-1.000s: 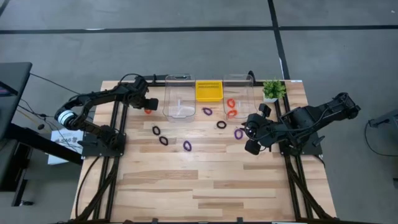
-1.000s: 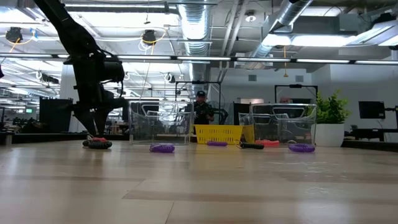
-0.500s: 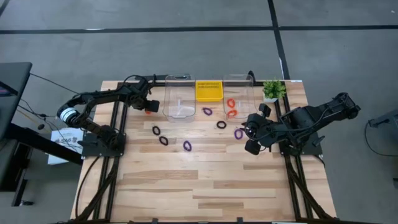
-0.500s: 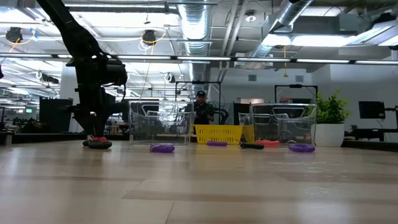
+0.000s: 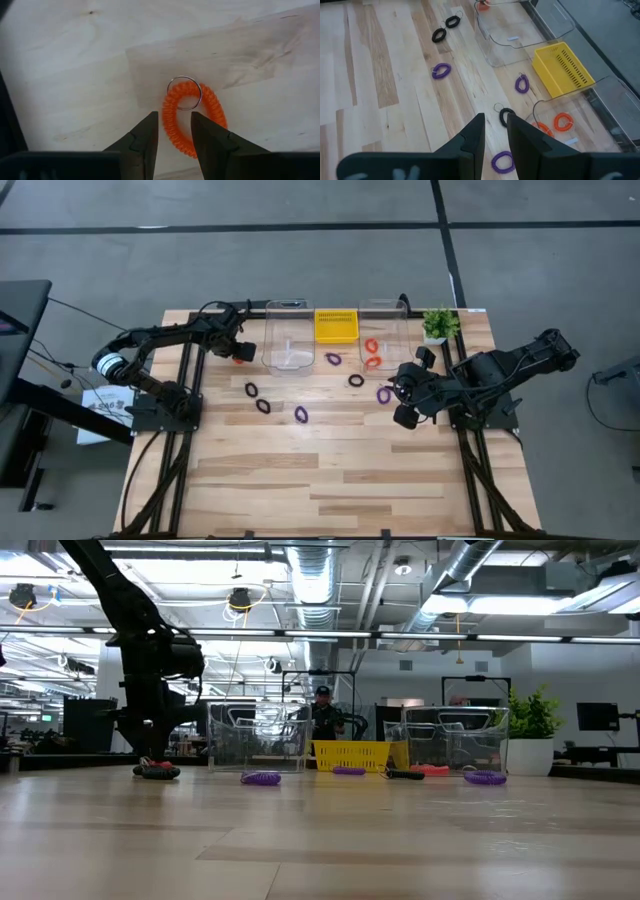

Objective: Sort spring keychains
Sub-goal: Put the orange spring keychain into the right transparent bin

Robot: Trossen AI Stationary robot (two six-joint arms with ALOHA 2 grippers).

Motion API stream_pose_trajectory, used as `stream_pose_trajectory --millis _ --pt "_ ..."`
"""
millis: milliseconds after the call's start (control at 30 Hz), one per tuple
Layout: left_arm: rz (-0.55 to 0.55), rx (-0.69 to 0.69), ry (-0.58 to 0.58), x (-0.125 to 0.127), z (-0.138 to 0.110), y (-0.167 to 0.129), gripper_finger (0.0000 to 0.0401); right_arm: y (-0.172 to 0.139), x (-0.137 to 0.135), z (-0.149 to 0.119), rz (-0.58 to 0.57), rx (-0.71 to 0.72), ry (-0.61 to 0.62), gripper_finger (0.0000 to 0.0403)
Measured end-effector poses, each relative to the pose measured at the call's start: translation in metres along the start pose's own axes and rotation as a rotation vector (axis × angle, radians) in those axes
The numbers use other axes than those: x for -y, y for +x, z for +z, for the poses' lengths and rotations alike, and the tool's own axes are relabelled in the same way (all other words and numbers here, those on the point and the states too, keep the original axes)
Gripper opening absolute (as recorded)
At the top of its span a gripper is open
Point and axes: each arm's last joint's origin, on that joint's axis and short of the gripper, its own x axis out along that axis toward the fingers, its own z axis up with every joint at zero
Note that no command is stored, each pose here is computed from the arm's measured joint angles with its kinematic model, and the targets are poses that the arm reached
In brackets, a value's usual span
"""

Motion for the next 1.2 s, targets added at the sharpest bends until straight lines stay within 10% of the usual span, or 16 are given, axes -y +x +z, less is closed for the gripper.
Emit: stream_pose_trajectory --millis 700,1200 --pt "0.019 0.016 0.024 0.006 -0.011 0.006 0.0110 0.000 -0.001 0.001 0.012 0.009 0.009 0.0072" --pt "0.011 -0.024 -0.004 0.002 -0.027 0.014 0.0033 0.000 -0.002 0.001 0.037 0.002 0.012 0.0072"
